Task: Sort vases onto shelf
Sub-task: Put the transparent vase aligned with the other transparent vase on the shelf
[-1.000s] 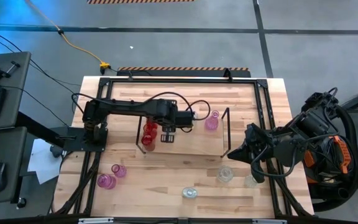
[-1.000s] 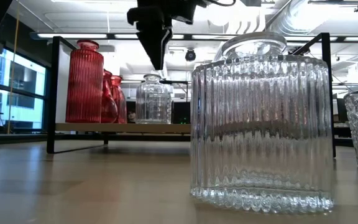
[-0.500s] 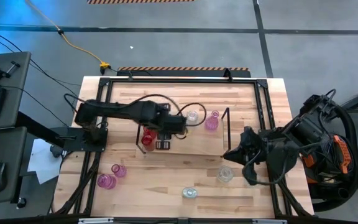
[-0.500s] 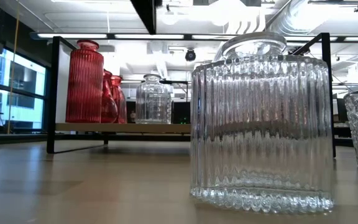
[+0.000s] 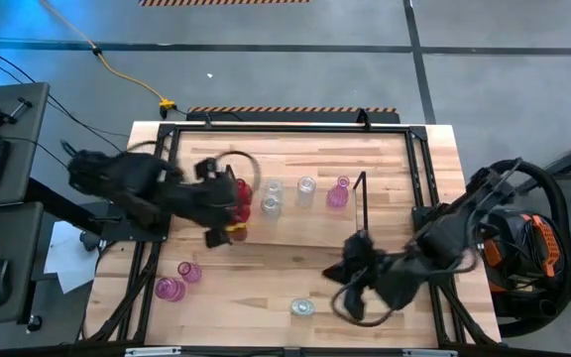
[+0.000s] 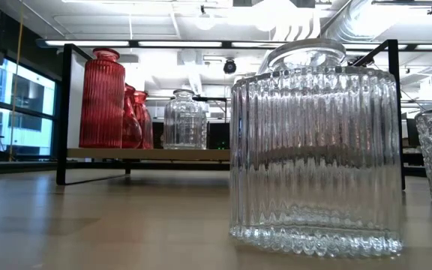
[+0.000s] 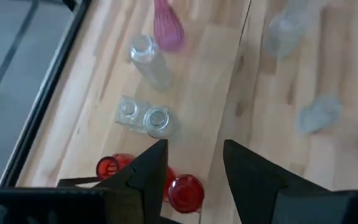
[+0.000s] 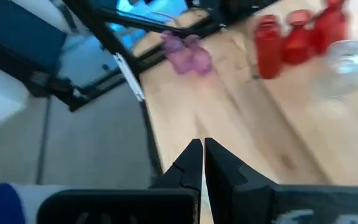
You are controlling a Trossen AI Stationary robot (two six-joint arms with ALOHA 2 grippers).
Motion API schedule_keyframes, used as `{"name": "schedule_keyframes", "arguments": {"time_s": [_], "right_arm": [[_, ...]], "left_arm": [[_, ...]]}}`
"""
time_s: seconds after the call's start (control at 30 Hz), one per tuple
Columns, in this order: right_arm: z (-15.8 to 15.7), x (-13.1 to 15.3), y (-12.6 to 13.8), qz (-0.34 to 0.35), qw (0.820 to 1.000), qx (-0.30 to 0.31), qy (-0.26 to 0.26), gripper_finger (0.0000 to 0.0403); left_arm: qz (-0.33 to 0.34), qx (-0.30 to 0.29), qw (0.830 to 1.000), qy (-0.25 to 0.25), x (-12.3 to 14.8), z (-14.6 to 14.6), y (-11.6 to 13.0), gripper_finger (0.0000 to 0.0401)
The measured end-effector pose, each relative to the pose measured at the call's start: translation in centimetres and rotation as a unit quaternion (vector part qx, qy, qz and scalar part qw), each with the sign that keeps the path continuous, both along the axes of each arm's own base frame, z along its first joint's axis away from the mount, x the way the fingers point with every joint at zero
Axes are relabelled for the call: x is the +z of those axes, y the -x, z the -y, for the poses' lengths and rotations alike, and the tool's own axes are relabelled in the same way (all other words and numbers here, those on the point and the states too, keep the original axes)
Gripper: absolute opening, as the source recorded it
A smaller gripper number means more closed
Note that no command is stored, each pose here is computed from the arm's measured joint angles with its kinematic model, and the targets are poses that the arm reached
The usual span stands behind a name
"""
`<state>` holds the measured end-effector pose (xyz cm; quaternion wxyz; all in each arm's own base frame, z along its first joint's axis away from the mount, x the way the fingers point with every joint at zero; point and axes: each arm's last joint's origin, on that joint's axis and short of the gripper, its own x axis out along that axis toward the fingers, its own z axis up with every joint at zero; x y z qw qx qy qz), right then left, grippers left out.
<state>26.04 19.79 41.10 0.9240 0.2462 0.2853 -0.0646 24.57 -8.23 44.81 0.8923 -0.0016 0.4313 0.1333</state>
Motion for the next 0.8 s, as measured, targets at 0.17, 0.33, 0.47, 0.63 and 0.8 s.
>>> {"name": "schedule_keyframes", "arguments": {"time_s": [0.17, 0.33, 0.47, 0.63, 0.8], "right_arm": [[-1.6, -2.2, -5.0, 0.026, 0.997, 0.02, -0.074, 0.0], [-2.4, -5.4, -9.3, 0.001, 0.985, 0.061, -0.159, 0.0], [-2.8, -8.0, -10.9, -0.043, 0.982, 0.053, -0.179, 0.0], [-3.4, -10.3, -11.4, -0.085, 0.982, 0.051, -0.162, 0.0001], [-3.2, -11.7, -10.8, -0.159, 0.975, 0.058, -0.142, 0.0035]], "left_arm": [[0.063, -0.011, 0.997, 0.029, 2.4, 0.5, 4.3, 0.0145], [0.095, -0.046, 0.993, 0.056, 3.5, 1.6, 7.3, 0.0146], [0.103, -0.078, 0.99, 0.052, 3.8, 2.5, 8.6, 0.0146], [0.08, -0.102, 0.991, 0.034, 3.3, 3.4, 9.2, 0.0147], [0.061, -0.115, 0.991, 0.029, 2.8, 4.3, 9.5, 0.0147]]}}
